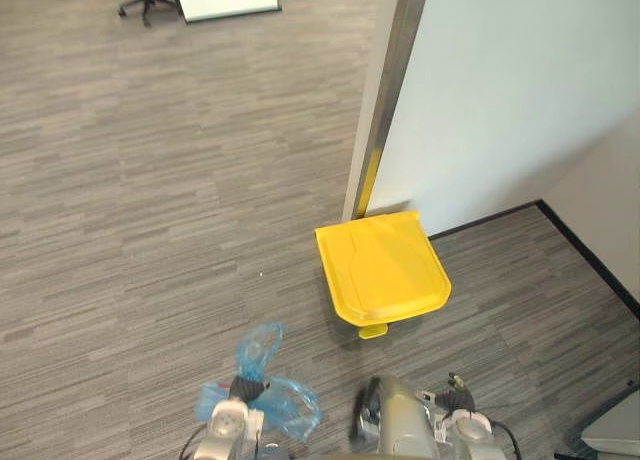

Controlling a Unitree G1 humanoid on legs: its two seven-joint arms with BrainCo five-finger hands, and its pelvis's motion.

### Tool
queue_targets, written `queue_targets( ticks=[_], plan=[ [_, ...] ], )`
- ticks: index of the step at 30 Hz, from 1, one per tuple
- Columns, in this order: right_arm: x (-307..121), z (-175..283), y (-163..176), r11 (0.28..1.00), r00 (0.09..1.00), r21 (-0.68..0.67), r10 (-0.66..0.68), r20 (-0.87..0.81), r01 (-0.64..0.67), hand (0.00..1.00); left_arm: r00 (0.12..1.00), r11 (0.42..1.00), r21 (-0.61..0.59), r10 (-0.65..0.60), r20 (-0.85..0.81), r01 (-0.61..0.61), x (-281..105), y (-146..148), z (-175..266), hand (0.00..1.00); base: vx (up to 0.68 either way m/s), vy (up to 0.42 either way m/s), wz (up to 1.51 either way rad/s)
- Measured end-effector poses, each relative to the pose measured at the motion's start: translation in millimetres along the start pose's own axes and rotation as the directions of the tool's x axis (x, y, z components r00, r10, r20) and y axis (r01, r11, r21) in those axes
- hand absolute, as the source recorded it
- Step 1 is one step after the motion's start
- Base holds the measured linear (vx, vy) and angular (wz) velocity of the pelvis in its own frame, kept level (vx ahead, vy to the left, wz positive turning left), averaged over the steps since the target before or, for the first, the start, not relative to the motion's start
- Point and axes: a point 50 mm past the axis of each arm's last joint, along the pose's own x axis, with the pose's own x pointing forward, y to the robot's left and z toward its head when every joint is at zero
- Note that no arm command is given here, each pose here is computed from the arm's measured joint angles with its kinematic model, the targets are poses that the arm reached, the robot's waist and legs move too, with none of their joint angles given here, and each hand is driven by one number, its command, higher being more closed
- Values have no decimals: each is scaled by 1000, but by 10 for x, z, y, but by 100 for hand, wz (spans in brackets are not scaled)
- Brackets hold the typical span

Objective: Gather rubbish on tea table into small bin, then transfer packed bag to large trash can.

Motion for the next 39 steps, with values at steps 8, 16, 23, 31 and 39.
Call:
queue_targets(
  ticks=[8, 16, 23, 31, 39],
  plan=[
    [43, 151, -102, 999, 998, 34, -35, 43, 33, 0, 998, 1000, -11, -19, 57, 20, 84, -76, 214, 100, 270, -20, -15],
    [26, 162, -27, 997, 999, 71, -27, 40, 25, 0, 994, 999, -24, -45, 101, 48, 97, -164, 343, 100, -38, -18, 26],
    [38, 446, 41, 999, 988, 31, 34, 151, -39, 0, 996, 998, -17, -52, 77, 53, 34, -111, 204, 100, -119, -43, -2],
    [-355, 2469, 531, 971, 685, 11, 161, 711, -240, 0, 935, 996, -88, 1, 355, 32, 35, -65, 905, 100, -10, -100, 15],
    [-663, 3407, -34, 996, 521, 47, -1, 854, -76, 0, 928, 985, -175, 51, 368, 15, 37, 11, 960, 100, -15, -48, 4]
  ],
)
